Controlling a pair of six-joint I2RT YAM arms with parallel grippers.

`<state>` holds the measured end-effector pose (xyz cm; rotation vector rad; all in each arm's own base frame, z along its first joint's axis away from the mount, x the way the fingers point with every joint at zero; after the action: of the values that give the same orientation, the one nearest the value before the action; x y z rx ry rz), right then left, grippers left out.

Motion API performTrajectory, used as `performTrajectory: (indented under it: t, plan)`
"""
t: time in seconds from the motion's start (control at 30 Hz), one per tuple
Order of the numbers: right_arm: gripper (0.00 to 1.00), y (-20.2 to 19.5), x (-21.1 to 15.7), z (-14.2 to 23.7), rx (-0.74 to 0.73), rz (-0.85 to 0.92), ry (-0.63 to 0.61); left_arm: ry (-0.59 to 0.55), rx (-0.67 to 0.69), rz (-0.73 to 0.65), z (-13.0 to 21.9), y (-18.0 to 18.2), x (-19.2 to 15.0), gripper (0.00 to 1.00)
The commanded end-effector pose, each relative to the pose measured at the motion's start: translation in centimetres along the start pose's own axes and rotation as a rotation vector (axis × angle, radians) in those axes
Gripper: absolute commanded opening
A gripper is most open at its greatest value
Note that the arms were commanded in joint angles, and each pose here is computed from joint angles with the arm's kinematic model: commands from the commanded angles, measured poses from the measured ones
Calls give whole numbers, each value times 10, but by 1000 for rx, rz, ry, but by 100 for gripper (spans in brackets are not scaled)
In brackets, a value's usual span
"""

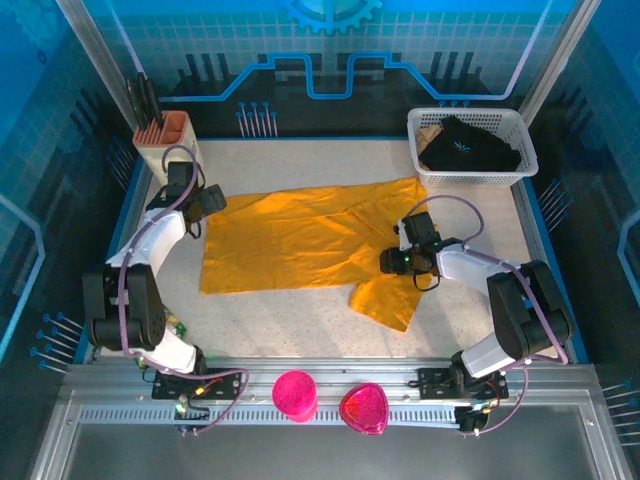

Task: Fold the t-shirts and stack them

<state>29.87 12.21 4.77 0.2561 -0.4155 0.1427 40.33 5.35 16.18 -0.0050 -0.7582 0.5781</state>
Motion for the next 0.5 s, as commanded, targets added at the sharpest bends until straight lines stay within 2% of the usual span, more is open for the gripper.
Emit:
performTrajectory:
  t: [0.0, 0.1, 0.17, 0.3, 0.47]
  plan:
    - [56, 9, 14, 25, 4, 18, -13, 3, 21, -27, 19, 4, 4, 87]
    - [57, 16, 54, 43, -5, 83, -86, 11, 12, -25, 29, 3, 4, 85]
    - [53, 23, 86, 46, -6, 143, -114, 15, 0, -14, 37, 2, 2, 83]
    - [49, 29, 131, 22, -11, 246, -91, 17, -19, 12, 50, 1, 1, 82]
    - [43, 26, 173, -26, -21, 317, -36, 42, -35, 19, 59, -3, 2, 81]
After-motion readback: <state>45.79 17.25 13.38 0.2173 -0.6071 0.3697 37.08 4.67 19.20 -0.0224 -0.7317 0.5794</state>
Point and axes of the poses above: each hand's point on the last joint's axis, 136 mm out from that joint toward the fingers, its own z axis back along the fingers, its own y axis along the line the jaws close on, x = y × z, the point moved 2 cm from there along z, back along the fingers, and after that the axes turned 6 degrees about z, right-handed, at the moved point
